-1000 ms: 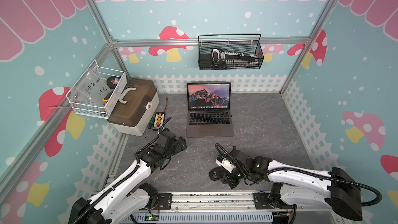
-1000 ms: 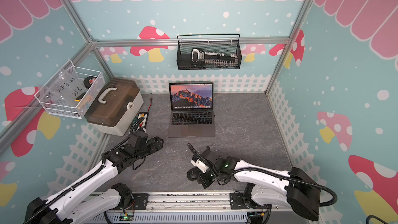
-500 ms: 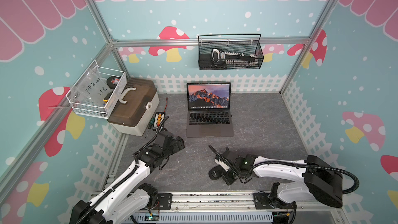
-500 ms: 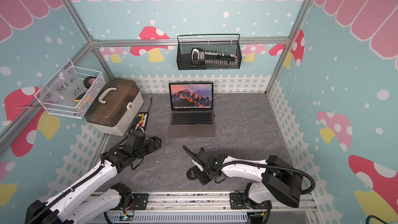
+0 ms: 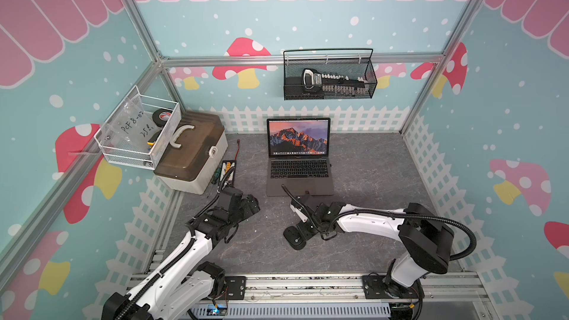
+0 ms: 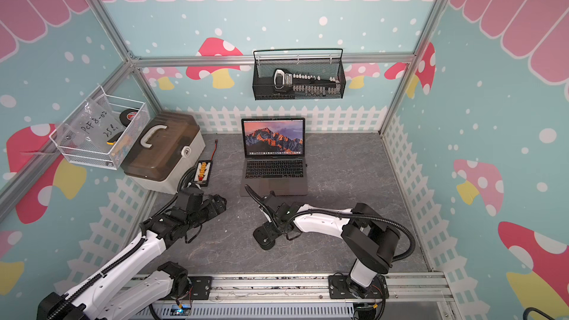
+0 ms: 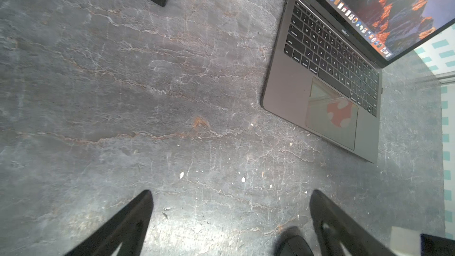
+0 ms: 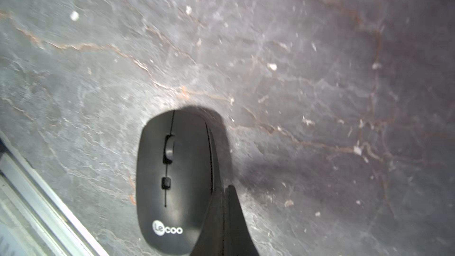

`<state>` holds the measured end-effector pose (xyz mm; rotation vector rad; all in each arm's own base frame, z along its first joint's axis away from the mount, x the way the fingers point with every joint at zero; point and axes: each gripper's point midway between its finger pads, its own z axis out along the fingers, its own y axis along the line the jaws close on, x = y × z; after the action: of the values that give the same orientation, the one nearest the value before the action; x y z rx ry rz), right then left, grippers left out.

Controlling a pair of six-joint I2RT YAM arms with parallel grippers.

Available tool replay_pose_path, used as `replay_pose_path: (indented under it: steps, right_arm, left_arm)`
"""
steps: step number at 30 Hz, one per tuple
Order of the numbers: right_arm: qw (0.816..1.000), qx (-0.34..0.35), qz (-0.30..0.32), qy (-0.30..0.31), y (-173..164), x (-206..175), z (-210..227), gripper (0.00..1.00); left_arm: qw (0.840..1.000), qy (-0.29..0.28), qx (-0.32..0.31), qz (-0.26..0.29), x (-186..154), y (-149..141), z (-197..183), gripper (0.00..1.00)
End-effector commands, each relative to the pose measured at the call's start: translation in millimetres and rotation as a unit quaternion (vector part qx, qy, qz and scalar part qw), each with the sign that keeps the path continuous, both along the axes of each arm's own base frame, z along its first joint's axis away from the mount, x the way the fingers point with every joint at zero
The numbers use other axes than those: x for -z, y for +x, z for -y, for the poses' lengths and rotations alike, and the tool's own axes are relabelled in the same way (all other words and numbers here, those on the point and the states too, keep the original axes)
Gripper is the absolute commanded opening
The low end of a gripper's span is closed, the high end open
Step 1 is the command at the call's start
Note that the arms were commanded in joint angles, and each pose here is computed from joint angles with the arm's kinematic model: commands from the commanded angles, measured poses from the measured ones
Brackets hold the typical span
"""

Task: Insert the wireless mouse receiver into the laptop
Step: Adjust the mouse at the center of the board, then pick up the mouse from the center of the board.

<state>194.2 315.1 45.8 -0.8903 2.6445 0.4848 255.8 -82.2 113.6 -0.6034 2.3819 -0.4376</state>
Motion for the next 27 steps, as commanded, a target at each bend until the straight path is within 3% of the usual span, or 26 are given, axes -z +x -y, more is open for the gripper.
replay_pose_path:
  steps: [1,6,8,13,19,27]
  right_arm:
    - [1.000,0.006,0.021,-0.014,4,-14,9,0.10]
    - [0.999,-0.036,0.020,0.007,-16,-28,1,0.66]
    - [0.998,-0.052,0.022,-0.007,-22,-25,-2,0.97]
    - [0.995,-0.065,0.036,-0.071,-25,-6,2,0.99]
    - [0.992,-0.095,0.030,-0.083,-31,5,-13,0.99]
    - [0.989,-0.093,0.039,-0.108,-33,16,-17,0.83]
  left_arm:
    - [1.000,0.001,-0.004,-0.006,5,-7,-6,0.99]
    - [1.000,-0.014,-0.019,-0.001,6,-7,-11,0.99]
    - [1.000,-0.017,-0.023,0.002,6,-6,-12,0.99]
    - [1.000,-0.020,-0.024,0.002,5,-7,-13,0.99]
    - [0.999,-0.022,-0.028,0.000,6,-6,-14,0.99]
    - [0.999,-0.022,-0.026,-0.006,9,-7,-14,0.99]
